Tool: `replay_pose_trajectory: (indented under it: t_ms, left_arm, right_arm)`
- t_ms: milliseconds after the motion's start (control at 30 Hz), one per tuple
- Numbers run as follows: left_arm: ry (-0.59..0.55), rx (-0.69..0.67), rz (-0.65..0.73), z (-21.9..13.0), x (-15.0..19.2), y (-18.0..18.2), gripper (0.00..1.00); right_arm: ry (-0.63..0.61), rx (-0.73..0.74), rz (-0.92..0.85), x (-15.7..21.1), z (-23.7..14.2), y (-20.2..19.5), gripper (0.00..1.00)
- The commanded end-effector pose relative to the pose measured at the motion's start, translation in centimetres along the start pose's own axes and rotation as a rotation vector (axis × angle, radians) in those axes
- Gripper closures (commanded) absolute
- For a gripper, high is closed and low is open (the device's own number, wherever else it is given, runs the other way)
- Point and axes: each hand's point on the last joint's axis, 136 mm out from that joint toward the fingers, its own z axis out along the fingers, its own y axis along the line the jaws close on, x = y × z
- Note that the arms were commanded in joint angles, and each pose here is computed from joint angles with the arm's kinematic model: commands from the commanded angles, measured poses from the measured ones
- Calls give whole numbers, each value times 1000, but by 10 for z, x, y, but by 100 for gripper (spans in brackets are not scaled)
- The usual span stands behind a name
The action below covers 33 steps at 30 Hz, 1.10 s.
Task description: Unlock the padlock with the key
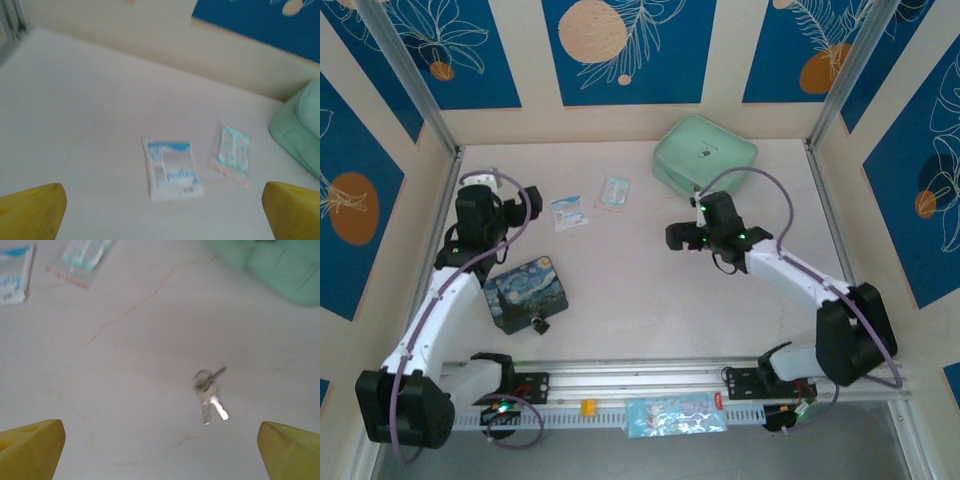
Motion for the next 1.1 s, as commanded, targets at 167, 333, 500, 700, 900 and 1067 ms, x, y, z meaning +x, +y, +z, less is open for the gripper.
replay_pose_trajectory:
  t_ms: [167, 333, 500, 700, 900, 1067]
  left_arm:
    - [269, -126, -127, -51, 96, 39, 0]
    - [318, -316, -134, -91, 114, 74, 0]
    - [335, -510, -168, -116, 123, 105, 0]
    - [389, -499, -279, -101, 151, 104, 0]
    - [386, -453, -317, -83, 165, 101, 0]
    - [386, -360, -378, -68, 173, 87, 0]
  right_arm:
    - [246, 63, -15, 29, 15, 20, 0]
    - [257, 66, 16, 27, 22, 30, 0]
    - [269, 60, 33, 28, 26, 33, 0]
    - [267, 83, 26, 31, 25, 29, 0]
    - [259, 89, 29, 34, 24, 24, 1]
    - [256, 94, 37, 31, 23, 21, 0]
